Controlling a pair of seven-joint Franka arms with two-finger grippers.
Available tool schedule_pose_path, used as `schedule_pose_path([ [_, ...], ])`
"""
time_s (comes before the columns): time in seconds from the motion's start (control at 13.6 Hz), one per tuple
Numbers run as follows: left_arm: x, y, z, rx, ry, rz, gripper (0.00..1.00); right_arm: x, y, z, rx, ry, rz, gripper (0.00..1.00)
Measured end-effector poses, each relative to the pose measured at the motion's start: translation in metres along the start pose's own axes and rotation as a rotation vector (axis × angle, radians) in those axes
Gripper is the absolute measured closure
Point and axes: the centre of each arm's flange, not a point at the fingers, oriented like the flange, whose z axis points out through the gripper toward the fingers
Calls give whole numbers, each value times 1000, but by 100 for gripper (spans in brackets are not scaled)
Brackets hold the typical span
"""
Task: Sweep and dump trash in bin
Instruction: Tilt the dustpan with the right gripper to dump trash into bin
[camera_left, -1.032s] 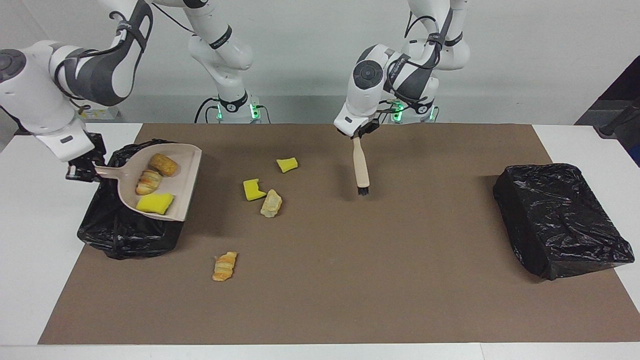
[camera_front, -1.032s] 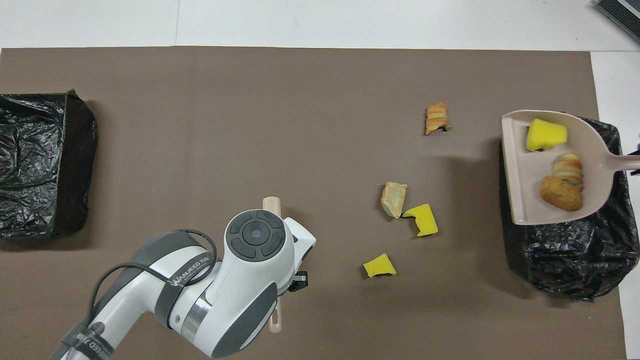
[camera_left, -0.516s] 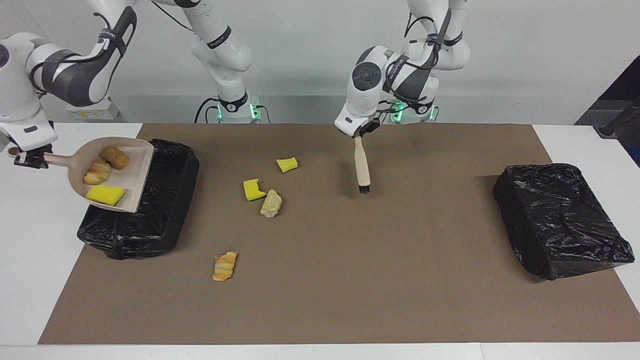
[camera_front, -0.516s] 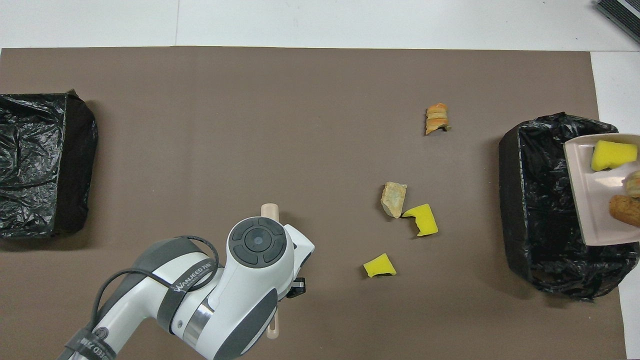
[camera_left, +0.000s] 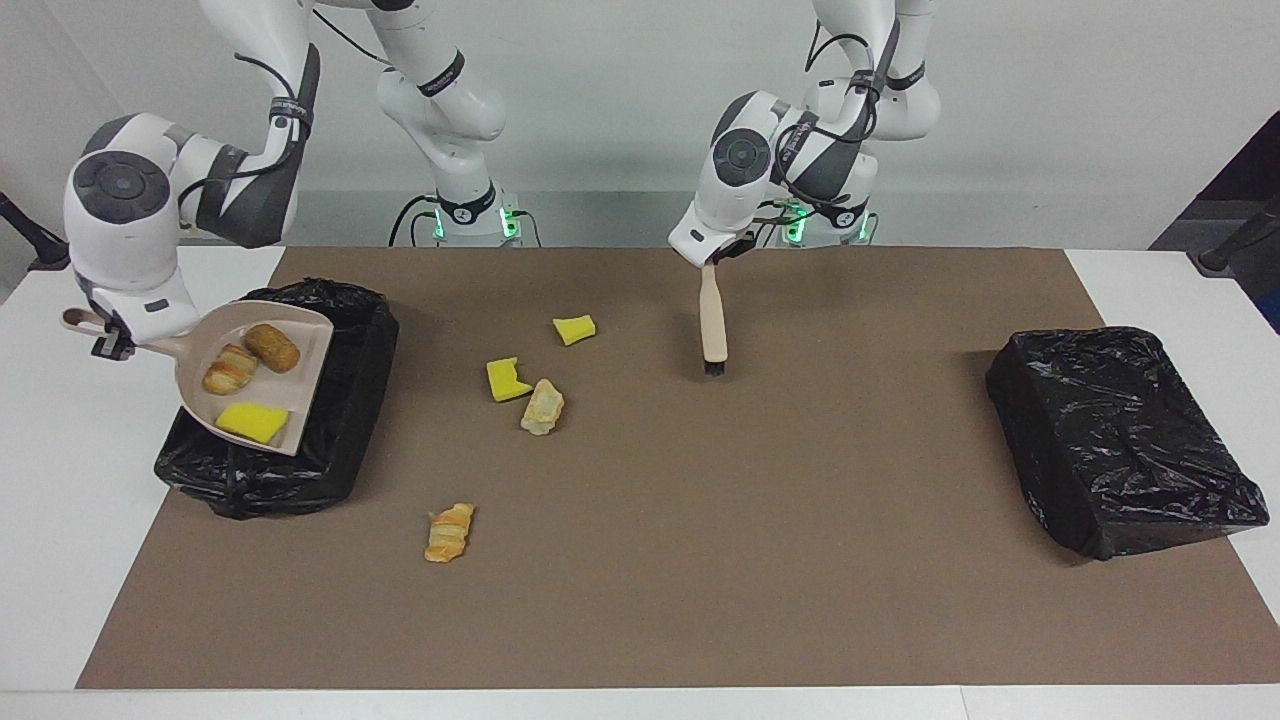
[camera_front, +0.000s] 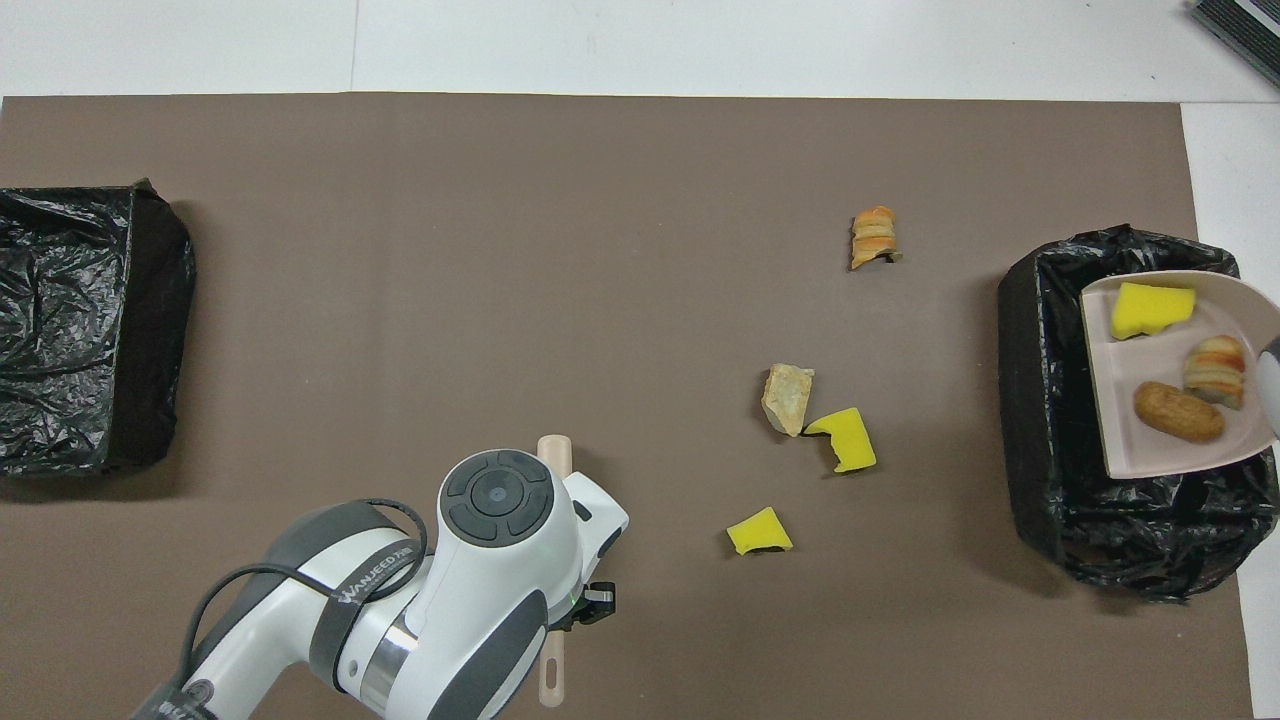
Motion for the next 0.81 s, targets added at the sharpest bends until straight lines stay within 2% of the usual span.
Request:
schedule_pose_path([
  [0.15,1,-2,-1,-6,-1,-7,74,-11,-6,1,17,-66,-10,67],
  [0.29,2,-3,-1,-9,-1,-10,74,-28,-16,6,53,-105,-12,67],
  [0.66,2,-3,-2,-13,0,-11,74,-57,-31,3,56,-102,-20,67],
  [0.81,2,-3,-2,-14,2,-12,74,-59,-30,-8,28,-44,15,67],
])
